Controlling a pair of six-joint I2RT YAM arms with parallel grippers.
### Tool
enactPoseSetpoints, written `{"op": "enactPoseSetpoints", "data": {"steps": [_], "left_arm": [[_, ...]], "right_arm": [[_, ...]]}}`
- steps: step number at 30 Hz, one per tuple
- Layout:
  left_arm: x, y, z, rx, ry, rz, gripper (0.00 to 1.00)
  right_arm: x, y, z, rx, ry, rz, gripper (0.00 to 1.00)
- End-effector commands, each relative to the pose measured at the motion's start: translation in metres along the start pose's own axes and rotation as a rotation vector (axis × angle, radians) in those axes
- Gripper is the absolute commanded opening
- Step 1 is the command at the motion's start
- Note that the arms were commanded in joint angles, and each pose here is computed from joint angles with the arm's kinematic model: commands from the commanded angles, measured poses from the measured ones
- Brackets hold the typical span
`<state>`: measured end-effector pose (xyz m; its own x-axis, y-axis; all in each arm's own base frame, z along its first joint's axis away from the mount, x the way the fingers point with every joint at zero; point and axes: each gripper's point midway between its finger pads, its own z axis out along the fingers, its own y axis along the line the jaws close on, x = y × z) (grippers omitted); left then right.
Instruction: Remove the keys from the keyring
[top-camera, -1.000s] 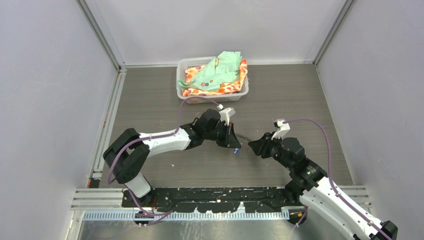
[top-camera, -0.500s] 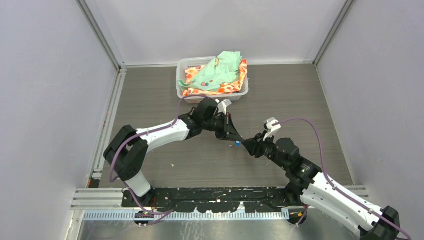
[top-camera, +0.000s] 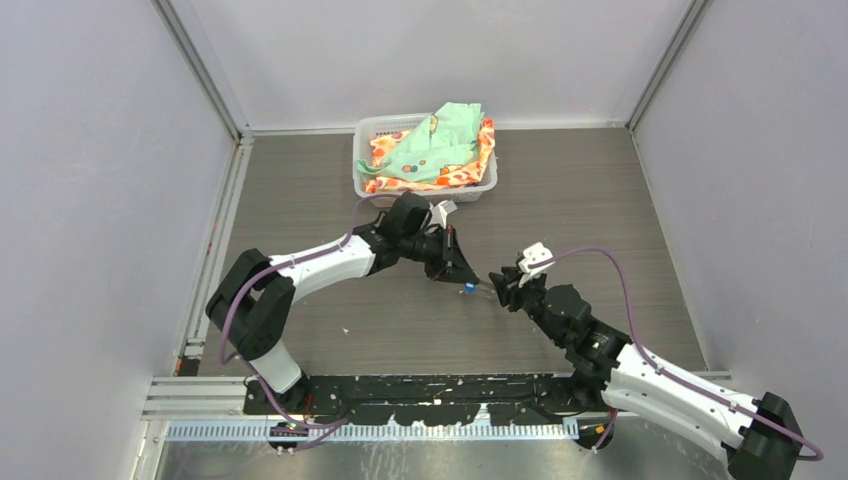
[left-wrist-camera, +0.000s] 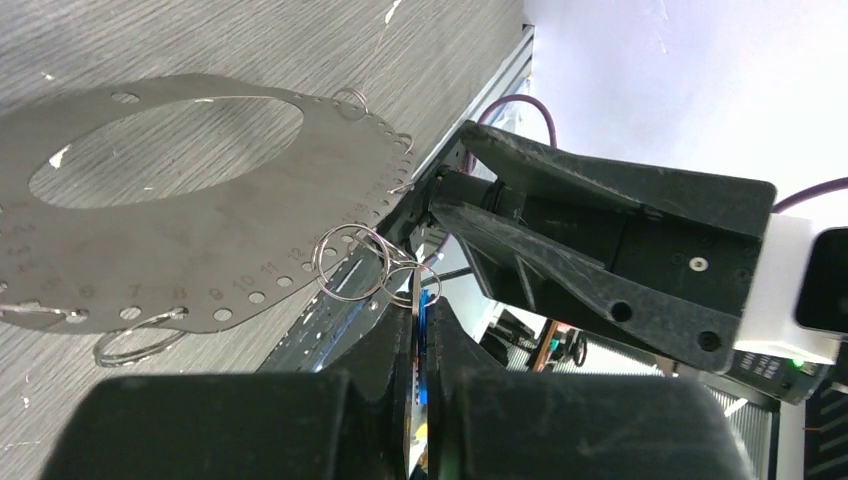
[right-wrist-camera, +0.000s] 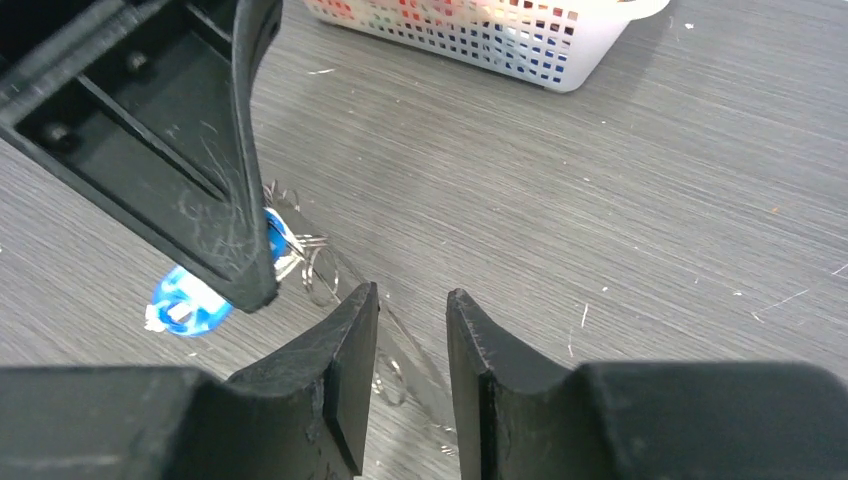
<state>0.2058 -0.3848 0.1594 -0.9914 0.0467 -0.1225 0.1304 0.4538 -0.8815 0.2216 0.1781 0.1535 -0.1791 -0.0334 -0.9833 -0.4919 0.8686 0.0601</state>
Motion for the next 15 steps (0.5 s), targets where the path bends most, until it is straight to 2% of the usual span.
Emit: {"op": "enactPoseSetpoints", "data": {"steps": [1,6,9,15], "left_arm": [[-0.003,-0.028,-0.015,0.065,0.026,0.024,0.00],[-0.008,-0.027,-0.019,0.068,0.045,-0.009,0.00],[-0.009,-0.028,-0.020,0.070,0.053,-0.013,0.00],[-0.011,-0.028,-0.020,0.074,0.057,-0.019,0.00]], "right_arm": [[-0.022,0.004,0.007,-0.032,-0.134,-0.087,0.38],[-0.025,0.021,0.005,-0.132,-0.192,-0.120,0.41],[-0.023,0.028,0.007,-0.173,-0.183,-0.134,0.43],[-0.028,0.035,0.005,-0.208,-0.188,-0.138,0.41]]}}
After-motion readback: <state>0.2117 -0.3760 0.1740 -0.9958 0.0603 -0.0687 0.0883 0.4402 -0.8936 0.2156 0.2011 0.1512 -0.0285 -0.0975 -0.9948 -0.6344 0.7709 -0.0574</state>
